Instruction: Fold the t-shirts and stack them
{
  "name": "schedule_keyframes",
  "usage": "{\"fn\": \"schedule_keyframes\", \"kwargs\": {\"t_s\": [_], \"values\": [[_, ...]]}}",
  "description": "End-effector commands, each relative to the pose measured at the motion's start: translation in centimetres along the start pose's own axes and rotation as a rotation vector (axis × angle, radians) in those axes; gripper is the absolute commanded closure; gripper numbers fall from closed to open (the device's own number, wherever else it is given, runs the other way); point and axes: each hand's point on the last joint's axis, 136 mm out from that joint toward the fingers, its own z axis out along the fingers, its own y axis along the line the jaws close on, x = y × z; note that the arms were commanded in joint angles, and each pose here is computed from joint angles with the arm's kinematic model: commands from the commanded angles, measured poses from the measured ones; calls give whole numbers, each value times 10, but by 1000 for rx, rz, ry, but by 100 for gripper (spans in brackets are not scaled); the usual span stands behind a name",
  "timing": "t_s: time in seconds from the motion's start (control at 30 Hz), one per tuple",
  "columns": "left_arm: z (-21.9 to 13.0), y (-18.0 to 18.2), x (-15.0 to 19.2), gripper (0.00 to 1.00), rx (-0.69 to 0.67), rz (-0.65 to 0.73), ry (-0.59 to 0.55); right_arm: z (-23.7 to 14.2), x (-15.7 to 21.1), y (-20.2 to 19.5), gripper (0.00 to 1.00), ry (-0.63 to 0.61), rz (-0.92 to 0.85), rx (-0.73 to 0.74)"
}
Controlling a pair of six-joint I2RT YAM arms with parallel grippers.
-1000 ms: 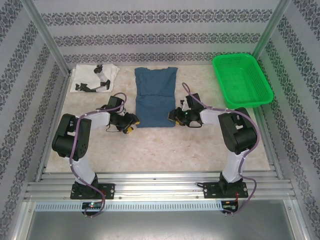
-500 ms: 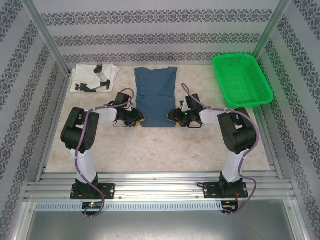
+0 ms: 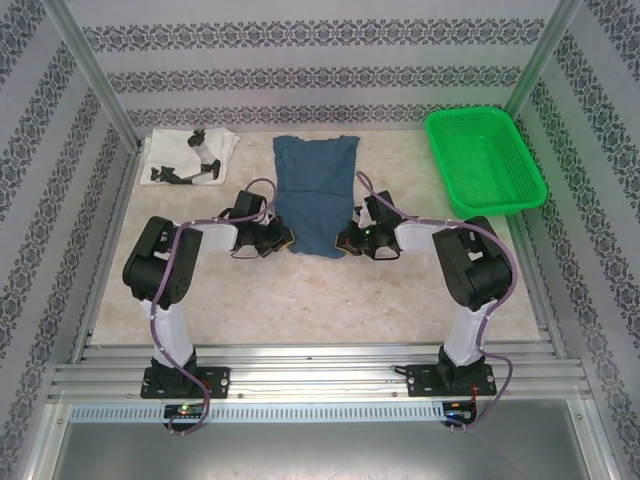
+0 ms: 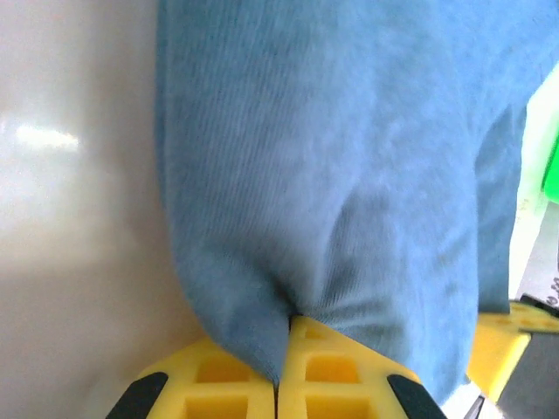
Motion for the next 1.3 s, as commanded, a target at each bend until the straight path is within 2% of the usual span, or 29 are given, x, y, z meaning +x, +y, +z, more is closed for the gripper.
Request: {"fn": "schedule_keyframes", "kwargs": {"t_s": [0.0,0.47,0.63,0.8,0.97,1.27], "values": [[-24,-18,5,100,63,78,-26,-23,3,22,100,-23,-39,-38],[-88,-22,66,100,132,56,-33,-56,76,42,100,36,-63,-20],[-123,-22,94,100,129,55,-45,-80,99,50,100,20,-70,-20],[-137,-19,115,100,145,19,-34,-94,110,55,100,9,-64,-35],[-145,-39,103,100,157,57,-54,-97,99,66,100,5,-86,-41],[-132,-71,62,100,197,82,-53,-95,49,93,100,23,-112,-85]]}}
